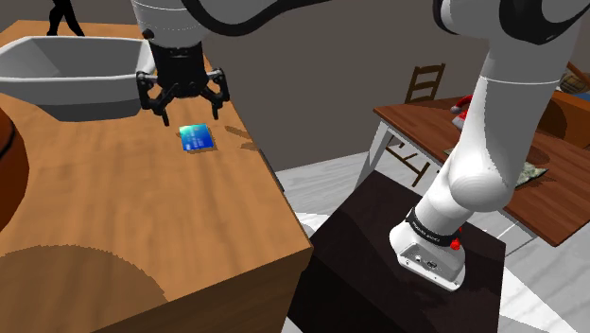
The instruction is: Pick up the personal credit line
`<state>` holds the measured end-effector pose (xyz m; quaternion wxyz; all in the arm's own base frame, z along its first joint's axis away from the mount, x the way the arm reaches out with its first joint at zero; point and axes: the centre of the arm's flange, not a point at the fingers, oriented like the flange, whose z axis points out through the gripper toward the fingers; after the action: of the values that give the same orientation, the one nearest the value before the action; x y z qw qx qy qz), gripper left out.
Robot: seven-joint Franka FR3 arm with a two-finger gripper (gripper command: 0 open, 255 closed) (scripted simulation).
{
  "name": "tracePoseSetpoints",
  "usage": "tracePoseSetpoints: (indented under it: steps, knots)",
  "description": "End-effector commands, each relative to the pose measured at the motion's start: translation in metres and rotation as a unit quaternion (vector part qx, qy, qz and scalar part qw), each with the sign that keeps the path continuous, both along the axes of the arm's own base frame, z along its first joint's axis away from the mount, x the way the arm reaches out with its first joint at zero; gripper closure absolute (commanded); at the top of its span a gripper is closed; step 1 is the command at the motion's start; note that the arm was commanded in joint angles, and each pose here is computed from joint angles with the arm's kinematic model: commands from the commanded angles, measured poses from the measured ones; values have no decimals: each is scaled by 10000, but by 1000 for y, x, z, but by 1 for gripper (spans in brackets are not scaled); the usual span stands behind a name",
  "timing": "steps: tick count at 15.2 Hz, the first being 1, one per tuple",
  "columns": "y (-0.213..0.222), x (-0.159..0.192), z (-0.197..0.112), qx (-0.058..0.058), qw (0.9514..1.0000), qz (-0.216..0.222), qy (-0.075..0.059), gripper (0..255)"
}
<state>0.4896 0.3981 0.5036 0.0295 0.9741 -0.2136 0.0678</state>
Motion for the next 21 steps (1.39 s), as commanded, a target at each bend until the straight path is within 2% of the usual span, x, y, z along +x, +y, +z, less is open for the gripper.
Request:
tracePoseSetpoints:
  steps: [1,2,3,12,21]
  knots:
    - [1,0,-4,2,10000,0,-2,0]
    - [1,0,-4,2,10000,0,-2,0]
    - [1,1,-4,1,10000,0,-2,255]
    - [1,0,-4,1,10000,0,-2,255]
    - [1,0,44,1,10000,0,-2,255]
